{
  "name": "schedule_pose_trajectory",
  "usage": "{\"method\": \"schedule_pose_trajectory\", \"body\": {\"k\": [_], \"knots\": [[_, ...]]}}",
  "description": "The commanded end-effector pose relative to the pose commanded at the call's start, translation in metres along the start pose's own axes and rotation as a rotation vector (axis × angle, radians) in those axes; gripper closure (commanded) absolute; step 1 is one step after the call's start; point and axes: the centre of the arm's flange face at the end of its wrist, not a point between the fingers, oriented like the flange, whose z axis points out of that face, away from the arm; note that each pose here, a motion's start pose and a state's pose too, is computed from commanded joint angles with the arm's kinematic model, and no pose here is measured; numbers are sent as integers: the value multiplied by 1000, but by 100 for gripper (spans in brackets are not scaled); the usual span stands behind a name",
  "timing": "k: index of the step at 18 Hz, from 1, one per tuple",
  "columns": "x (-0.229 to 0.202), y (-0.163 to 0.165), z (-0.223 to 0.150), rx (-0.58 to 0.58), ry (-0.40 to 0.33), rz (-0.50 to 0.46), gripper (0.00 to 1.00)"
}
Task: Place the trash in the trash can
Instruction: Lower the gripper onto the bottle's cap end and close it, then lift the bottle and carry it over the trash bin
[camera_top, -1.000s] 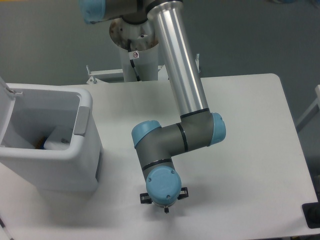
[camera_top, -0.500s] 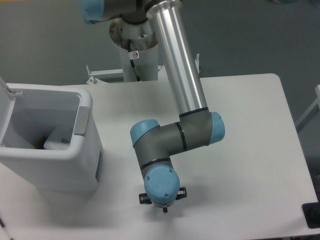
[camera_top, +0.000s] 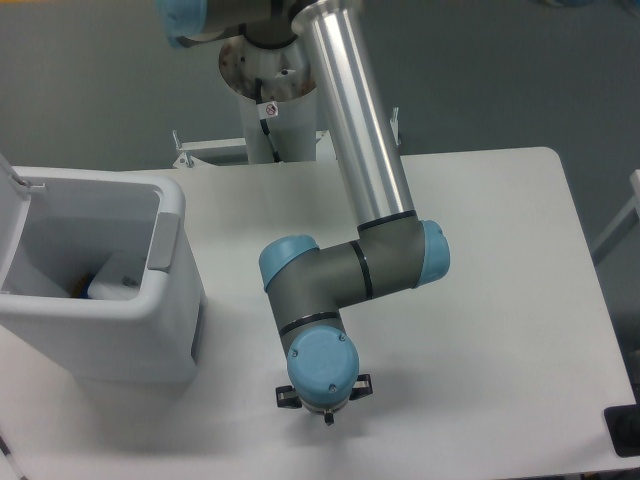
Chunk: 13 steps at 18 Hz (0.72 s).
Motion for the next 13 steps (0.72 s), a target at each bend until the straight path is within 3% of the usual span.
{"method": "schedule_pose_trajectory", "body": {"k": [13], "knots": [[-32, 12, -136, 251, 136, -40, 91]]}}
